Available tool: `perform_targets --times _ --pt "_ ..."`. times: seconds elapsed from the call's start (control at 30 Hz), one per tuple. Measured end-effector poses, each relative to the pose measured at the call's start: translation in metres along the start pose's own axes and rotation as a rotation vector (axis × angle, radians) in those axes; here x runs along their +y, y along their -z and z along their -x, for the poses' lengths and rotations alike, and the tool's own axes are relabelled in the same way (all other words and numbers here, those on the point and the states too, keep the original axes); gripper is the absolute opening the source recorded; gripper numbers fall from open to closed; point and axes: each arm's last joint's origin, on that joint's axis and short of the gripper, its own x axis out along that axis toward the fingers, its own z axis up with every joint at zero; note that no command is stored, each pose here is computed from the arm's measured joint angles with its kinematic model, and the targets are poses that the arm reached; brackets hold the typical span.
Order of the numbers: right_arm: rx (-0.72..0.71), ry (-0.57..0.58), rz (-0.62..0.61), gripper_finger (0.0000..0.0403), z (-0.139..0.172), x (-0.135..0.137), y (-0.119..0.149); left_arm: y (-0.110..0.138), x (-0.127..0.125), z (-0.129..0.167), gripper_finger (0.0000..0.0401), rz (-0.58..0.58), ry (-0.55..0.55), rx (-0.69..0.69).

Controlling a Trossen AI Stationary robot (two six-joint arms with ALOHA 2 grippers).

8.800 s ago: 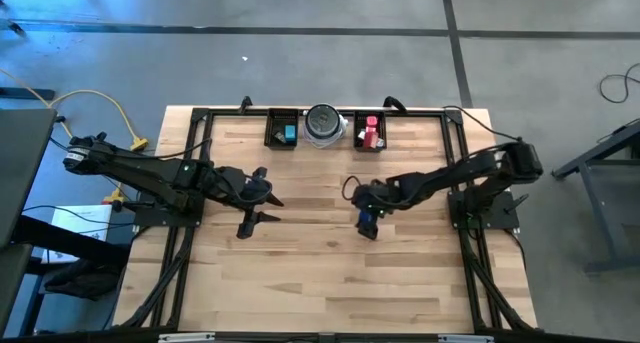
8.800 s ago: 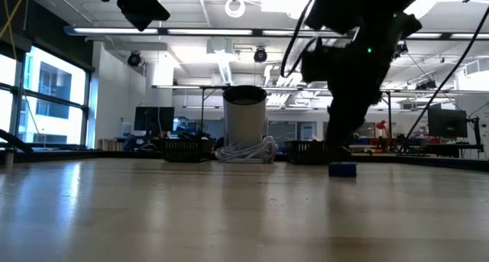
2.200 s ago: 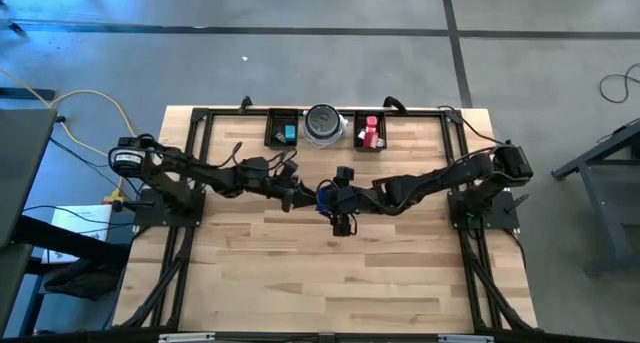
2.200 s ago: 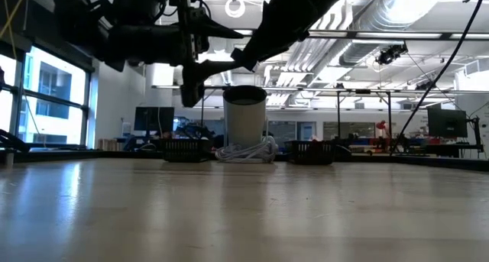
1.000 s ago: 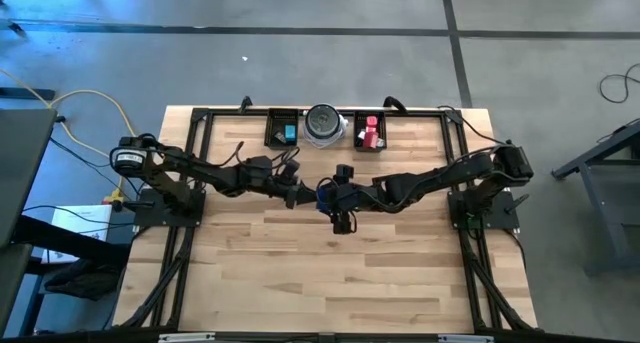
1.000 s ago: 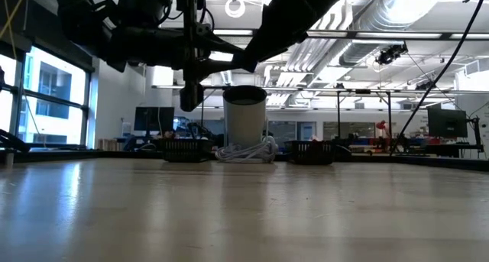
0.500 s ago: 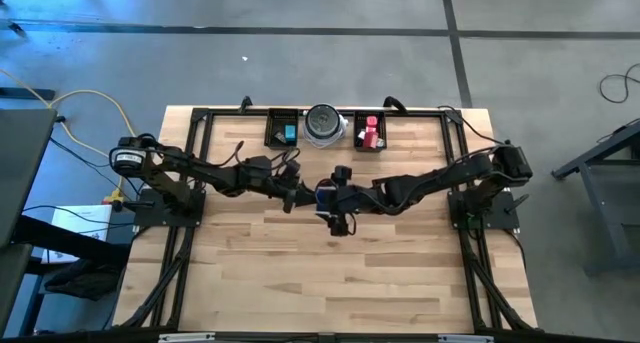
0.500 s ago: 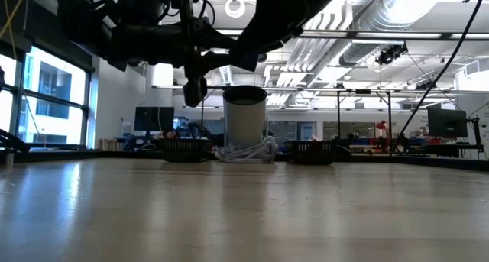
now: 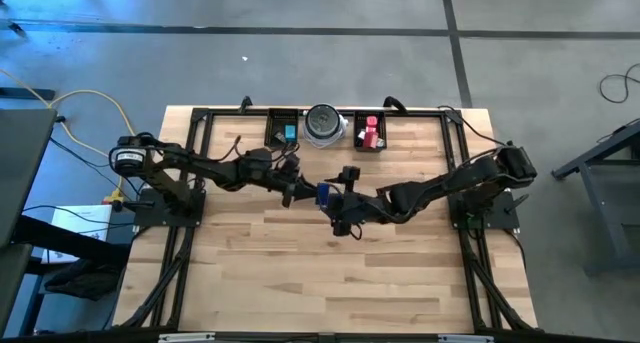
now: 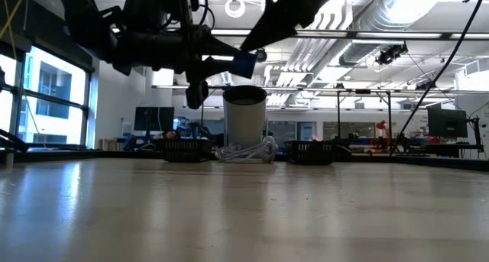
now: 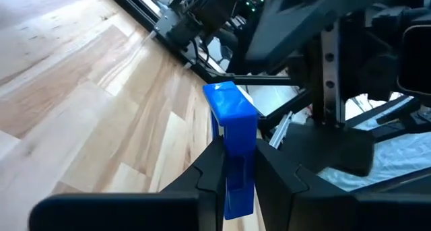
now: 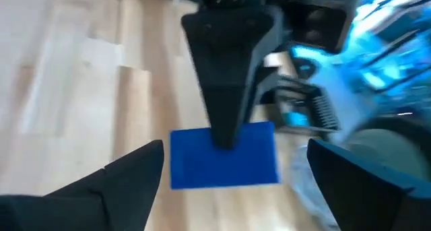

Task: Pick & Place Office items
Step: Put the blue timer into the left black basket

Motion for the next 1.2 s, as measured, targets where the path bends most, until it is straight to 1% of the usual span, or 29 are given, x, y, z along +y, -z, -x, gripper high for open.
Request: perform_targets --times 0.1,0.2,0.3,0.4,0.47,0.53,0.67,0.77,0.93,1.07,1.2 --pt "0.011 0.089 0.061 0.0352 0.008 0.006 0.000 -0.004 0.004 0.003 0.0050 -0.012 0.003 0.012" --pt "0.028 0.205 0.123 0.0352 0.020 0.014 0.001 -0.007 0.009 0.005 0.0050 -0.027 0.009 0.023" --pt "0.016 0.329 0.140 0.0352 0.033 0.019 -0.001 -0.011 0.014 0.008 0.0050 -0.039 0.006 0.032" --pt "0.018 0.403 0.172 0.0352 0.048 0.024 0.000 -0.015 0.018 0.011 0.0050 -0.066 0.015 0.036" --pt "0.005 0.426 0.158 0.0348 0.059 0.025 -0.001 -0.018 0.017 0.014 0.0050 -0.098 0.024 0.039" --pt "-0.016 0.434 0.125 0.0334 0.071 0.025 -0.001 -0.023 0.014 0.019 0.0050 -0.137 0.023 0.033" --pt "-0.071 0.401 0.022 0.0283 0.093 0.025 -0.003 -0.033 0.003 0.033 0.0050 -0.226 -0.006 0.028" --pt "-0.104 0.370 -0.050 0.0240 0.103 0.025 -0.005 -0.038 -0.007 0.049 0.0051 -0.303 -0.097 0.027" --pt "-0.128 0.338 -0.094 0.0173 0.112 0.030 -0.004 -0.036 -0.019 0.076 0.0051 -0.470 -0.391 0.052" --pt "-0.127 0.322 -0.119 0.0127 0.115 0.033 -0.001 -0.031 -0.025 0.086 0.0051 -0.574 -0.555 0.076" --pt "-0.108 0.314 -0.176 0.0084 0.115 0.033 0.004 -0.030 -0.022 0.087 0.0051 -0.661 -0.681 0.079"
